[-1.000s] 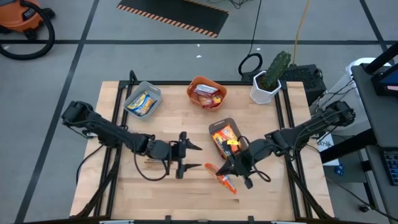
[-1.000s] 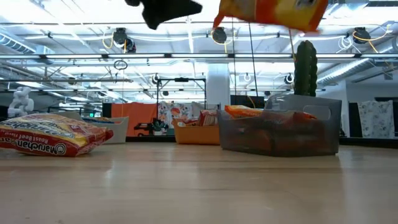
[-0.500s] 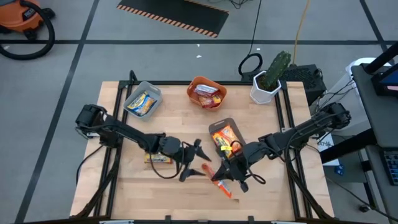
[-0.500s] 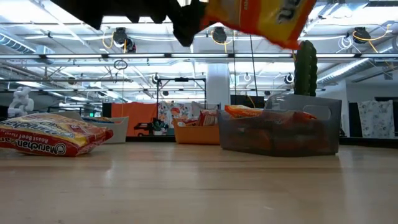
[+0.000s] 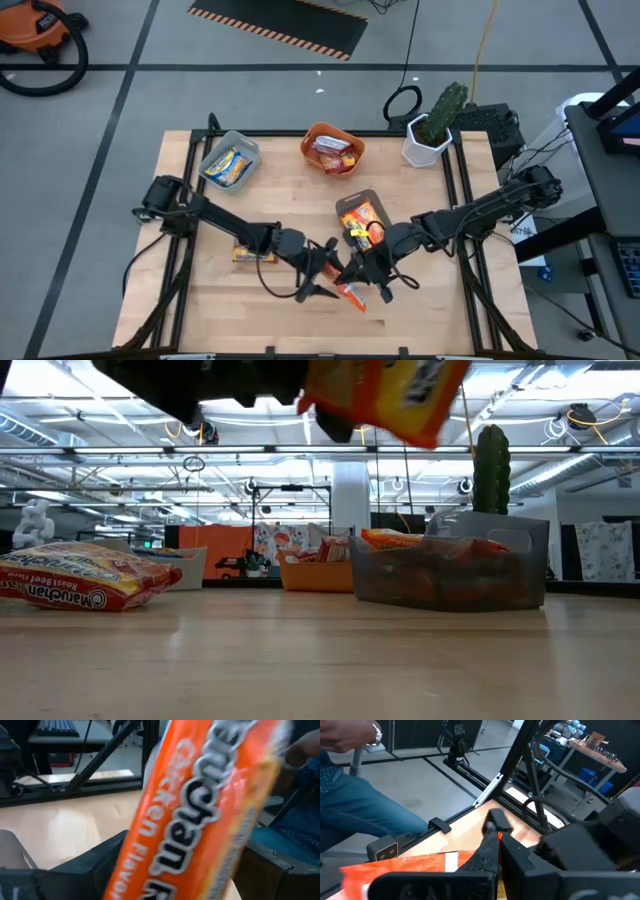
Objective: Sort Maruchan noodles
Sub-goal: Put the orange noodle pack into the black bin
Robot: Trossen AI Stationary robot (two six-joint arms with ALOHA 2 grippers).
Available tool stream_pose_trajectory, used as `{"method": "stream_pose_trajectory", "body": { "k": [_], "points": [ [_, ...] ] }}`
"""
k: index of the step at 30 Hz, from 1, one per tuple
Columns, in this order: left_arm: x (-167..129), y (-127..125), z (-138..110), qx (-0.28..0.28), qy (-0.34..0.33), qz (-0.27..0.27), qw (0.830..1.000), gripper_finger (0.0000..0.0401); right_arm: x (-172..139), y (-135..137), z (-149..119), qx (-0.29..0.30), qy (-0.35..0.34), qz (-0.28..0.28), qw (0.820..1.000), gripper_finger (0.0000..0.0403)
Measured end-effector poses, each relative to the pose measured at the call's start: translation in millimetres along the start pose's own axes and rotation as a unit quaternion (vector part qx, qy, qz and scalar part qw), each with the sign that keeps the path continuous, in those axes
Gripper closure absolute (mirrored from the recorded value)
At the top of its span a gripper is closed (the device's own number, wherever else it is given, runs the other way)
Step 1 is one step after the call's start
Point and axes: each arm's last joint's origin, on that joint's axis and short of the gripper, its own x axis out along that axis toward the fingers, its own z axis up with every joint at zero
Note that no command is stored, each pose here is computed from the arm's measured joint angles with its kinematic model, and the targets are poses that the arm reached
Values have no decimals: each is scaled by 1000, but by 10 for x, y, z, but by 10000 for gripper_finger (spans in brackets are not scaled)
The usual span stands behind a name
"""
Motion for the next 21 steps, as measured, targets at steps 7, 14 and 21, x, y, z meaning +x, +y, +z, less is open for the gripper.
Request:
{"method": "stream_pose_trajectory", "body": {
  "k": [7, 14, 21],
  "points": [
    [64, 47, 17, 21, 42, 34, 998, 137, -2, 18, -40, 16, 21, 8, 1000, 403],
    [43, 87, 12, 29, 52, 41, 997, 211, -4, 28, -75, 28, 39, 12, 999, 403],
    [38, 94, -15, 36, 67, 41, 996, 271, -13, 8, -83, 33, 55, -23, 998, 403]
  ]
}}
